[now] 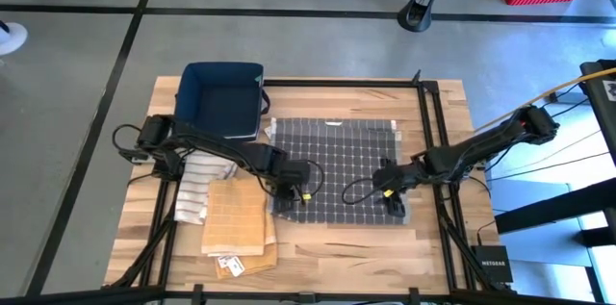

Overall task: Fold towel
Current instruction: Fold the gray pattern towel

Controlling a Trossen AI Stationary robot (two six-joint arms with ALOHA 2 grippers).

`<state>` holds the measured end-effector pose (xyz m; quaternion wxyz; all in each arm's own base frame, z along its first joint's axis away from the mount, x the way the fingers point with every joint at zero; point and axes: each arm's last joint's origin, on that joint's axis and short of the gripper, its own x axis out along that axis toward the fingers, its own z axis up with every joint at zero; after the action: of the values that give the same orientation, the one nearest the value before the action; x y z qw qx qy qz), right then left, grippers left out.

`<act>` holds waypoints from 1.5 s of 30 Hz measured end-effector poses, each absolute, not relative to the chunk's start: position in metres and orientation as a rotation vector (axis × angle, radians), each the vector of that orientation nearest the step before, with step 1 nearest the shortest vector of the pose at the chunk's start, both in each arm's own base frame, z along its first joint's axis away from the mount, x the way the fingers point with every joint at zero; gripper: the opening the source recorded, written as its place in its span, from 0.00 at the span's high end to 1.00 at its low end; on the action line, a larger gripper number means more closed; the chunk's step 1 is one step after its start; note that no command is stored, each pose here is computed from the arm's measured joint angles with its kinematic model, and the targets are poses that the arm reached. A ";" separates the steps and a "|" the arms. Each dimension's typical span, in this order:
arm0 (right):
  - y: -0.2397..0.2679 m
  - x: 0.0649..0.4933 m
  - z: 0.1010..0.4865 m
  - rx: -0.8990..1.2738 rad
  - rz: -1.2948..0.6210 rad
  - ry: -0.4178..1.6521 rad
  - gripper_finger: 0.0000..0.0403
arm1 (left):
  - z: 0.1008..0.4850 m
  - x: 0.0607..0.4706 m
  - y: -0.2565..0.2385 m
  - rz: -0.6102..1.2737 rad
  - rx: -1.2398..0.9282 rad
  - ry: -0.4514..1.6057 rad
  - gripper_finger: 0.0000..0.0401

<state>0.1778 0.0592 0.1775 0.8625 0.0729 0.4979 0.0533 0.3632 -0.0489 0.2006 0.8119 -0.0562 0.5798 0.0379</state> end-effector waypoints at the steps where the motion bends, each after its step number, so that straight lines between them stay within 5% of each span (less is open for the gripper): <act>1: 0.057 0.177 0.182 0.089 0.071 1.058 0.42 | 0.203 0.363 -0.045 0.111 -0.087 1.225 0.61; 11: 0.037 0.177 0.191 -0.241 -0.378 0.983 0.42 | 0.184 0.362 0.005 0.248 -0.020 1.176 0.60; 28: -0.112 0.150 0.190 0.228 -0.634 1.074 0.42 | 0.199 0.356 0.121 0.394 -0.031 1.103 0.57; 45: -0.132 0.153 0.155 0.378 -0.436 1.203 0.42 | 0.191 0.327 0.178 0.415 -0.112 1.183 0.57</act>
<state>0.1528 -0.1318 0.1552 0.7856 0.1754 0.5577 -0.2024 0.3266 0.1784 0.1908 0.8083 -0.0522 0.5533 0.1942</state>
